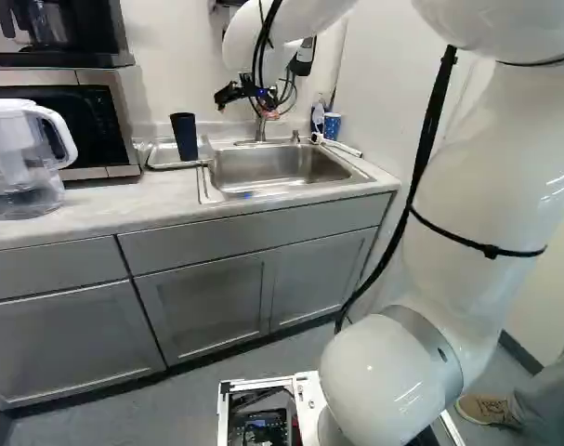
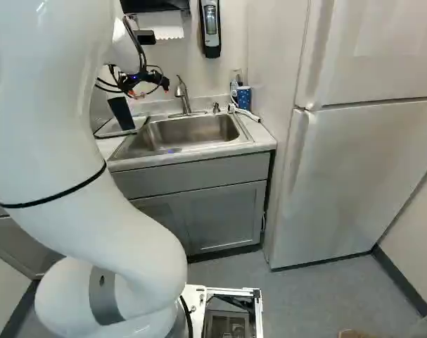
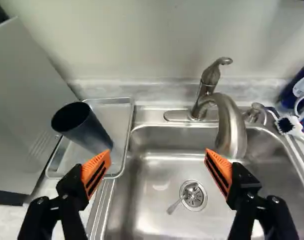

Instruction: Rinse the cup and place it in the tray

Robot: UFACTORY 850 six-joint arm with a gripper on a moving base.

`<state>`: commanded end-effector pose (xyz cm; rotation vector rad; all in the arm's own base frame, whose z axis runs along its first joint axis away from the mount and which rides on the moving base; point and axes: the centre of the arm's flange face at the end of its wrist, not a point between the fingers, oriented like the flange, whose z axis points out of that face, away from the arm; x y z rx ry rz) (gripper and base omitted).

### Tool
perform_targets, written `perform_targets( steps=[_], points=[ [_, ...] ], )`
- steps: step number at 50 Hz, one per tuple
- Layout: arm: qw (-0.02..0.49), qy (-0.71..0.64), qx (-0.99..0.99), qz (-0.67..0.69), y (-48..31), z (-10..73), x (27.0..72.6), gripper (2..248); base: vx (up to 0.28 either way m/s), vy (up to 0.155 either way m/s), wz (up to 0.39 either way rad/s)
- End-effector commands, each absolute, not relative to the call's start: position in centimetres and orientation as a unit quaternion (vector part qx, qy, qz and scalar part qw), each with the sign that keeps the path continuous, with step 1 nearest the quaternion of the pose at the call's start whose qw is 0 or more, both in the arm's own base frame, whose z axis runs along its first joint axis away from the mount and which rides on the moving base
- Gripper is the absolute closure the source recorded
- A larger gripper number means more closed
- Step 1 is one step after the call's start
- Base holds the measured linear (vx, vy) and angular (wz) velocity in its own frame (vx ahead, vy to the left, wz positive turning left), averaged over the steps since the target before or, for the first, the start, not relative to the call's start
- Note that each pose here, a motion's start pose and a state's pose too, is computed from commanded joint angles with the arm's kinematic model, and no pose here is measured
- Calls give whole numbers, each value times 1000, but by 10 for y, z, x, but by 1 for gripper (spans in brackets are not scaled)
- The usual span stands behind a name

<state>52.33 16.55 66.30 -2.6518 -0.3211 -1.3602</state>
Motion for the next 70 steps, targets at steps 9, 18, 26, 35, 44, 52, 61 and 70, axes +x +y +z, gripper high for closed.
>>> perform_targets(
  steps=[9, 18, 26, 35, 44, 52, 61, 70],
  points=[
    [63, -101, -894, -433, 152, 660, 507, 3, 0, 0, 0],
    [53, -92, -904, -413, 138, 656, 492, 3, 0, 0, 0],
    [44, -83, -914, -396, 124, 653, 478, 3, 0, 0, 0],
    [39, -79, -919, -385, 118, 652, 474, 3, 0, 0, 0],
    [39, -79, -919, -385, 118, 652, 474, 3, 0, 0, 0],
    [39, -79, -919, -385, 118, 652, 474, 3, 0, 0, 0],
    [39, -79, -919, -385, 118, 652, 474, 3, 0, 0, 0],
    [39, -79, -919, -385, 118, 652, 474, 3, 0, 0, 0]
  ],
)
